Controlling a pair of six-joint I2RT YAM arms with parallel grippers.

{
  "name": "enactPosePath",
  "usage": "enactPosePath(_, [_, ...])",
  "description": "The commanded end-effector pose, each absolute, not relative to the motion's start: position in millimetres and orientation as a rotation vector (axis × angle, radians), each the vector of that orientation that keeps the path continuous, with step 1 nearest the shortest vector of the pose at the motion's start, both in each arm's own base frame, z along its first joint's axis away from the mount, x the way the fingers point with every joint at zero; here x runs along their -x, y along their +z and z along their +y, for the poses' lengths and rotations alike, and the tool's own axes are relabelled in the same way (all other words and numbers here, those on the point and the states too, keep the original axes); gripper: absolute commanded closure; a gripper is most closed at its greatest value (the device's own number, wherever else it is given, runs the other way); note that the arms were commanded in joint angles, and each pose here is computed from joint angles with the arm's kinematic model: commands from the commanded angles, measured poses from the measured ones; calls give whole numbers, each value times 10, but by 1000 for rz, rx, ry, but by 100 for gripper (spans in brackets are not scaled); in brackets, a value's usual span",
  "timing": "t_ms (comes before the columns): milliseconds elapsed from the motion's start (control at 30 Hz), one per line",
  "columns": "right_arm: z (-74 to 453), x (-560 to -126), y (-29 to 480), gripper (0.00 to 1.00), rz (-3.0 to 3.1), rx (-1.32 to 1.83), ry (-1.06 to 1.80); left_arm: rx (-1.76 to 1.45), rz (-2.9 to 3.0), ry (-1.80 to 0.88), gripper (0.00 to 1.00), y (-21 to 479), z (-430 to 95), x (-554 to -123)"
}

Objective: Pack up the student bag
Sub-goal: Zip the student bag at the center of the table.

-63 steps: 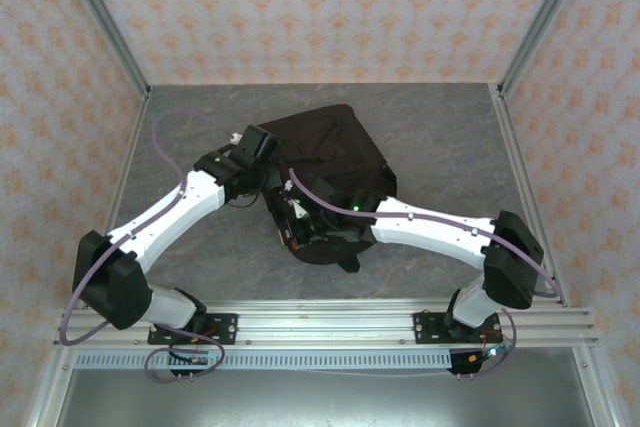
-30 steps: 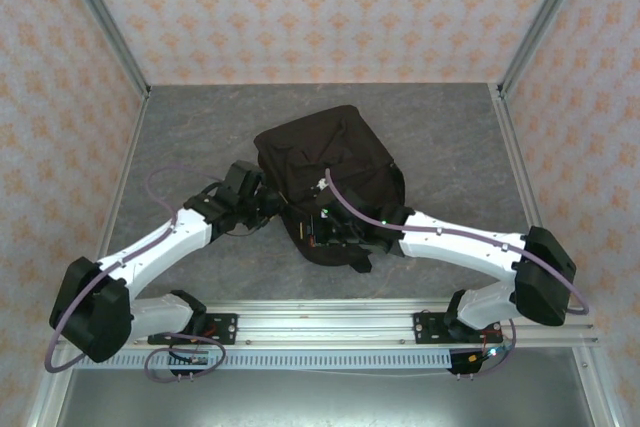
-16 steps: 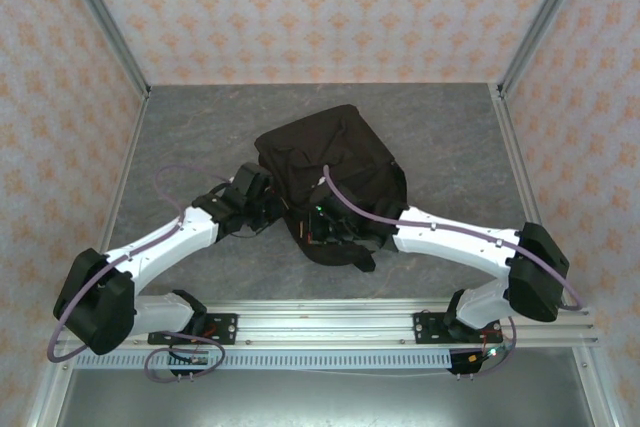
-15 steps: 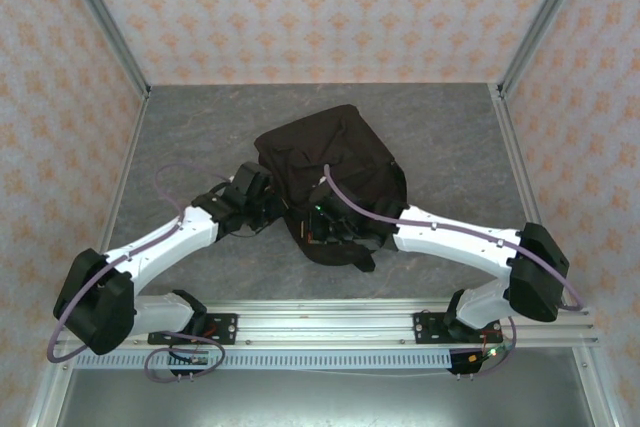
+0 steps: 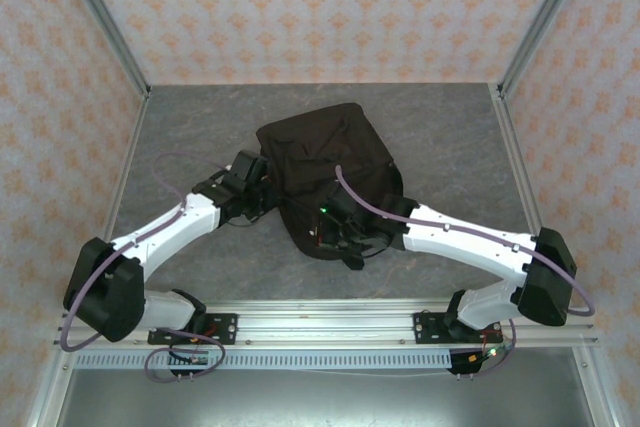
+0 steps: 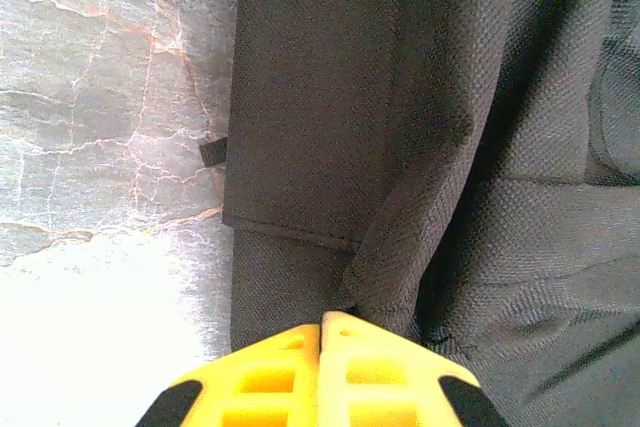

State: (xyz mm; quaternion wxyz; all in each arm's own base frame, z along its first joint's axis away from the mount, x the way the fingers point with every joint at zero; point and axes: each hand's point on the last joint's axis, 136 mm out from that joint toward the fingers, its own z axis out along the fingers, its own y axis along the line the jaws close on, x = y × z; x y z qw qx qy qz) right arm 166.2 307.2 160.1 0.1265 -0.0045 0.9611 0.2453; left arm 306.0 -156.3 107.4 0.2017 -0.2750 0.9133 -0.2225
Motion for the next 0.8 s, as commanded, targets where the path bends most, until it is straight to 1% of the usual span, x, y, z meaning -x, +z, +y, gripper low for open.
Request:
enactPosePath(0, [2665,-1526,1619,100,2866,29,485,786,2471,-503,100,1158,-1328,-3254])
enactPosePath(100, [2430,-1554,1614,100,2870,64,295,793,2456,-476,100,1186,-1258,-3267])
enactPosePath(200, [2288,-1550,1625,100,2879,93,184,792,2446,-458,100,1239,-1199,-3264])
enactPosePath(333, [2451,-1560,1747,100,2853,64,336,783,2447,-492,100,1344,-1228,-3197])
enactPosePath(367, [2512,-1574,1774,100,2843,53,378,788,2458,-539,90,1344,-1294,-3156])
enactPosePath(433, [2607,-1596,1788,100,2840,39,426,809,2483,-654,59,1311,-1465,-3051])
enactPosePath(467, [2652,-1601,1779,100,2843,33,444,823,2486,-710,51,1305,-1549,-2997])
enactPosePath(500, [2684,-1606,1768,100,2843,26,460,823,2486,-749,48,1309,-1629,-2938])
enactPosePath(533, [2721,-1604,1753,100,2844,22,480,823,2482,-787,48,1311,-1706,-2878])
enactPosePath(633, [2778,-1627,1740,100,2835,4,519,836,2451,-896,51,1336,-1870,-2764])
enactPosePath(767, [2804,-1659,1754,100,2822,-16,548,870,2426,-969,51,1320,-1964,-2691])
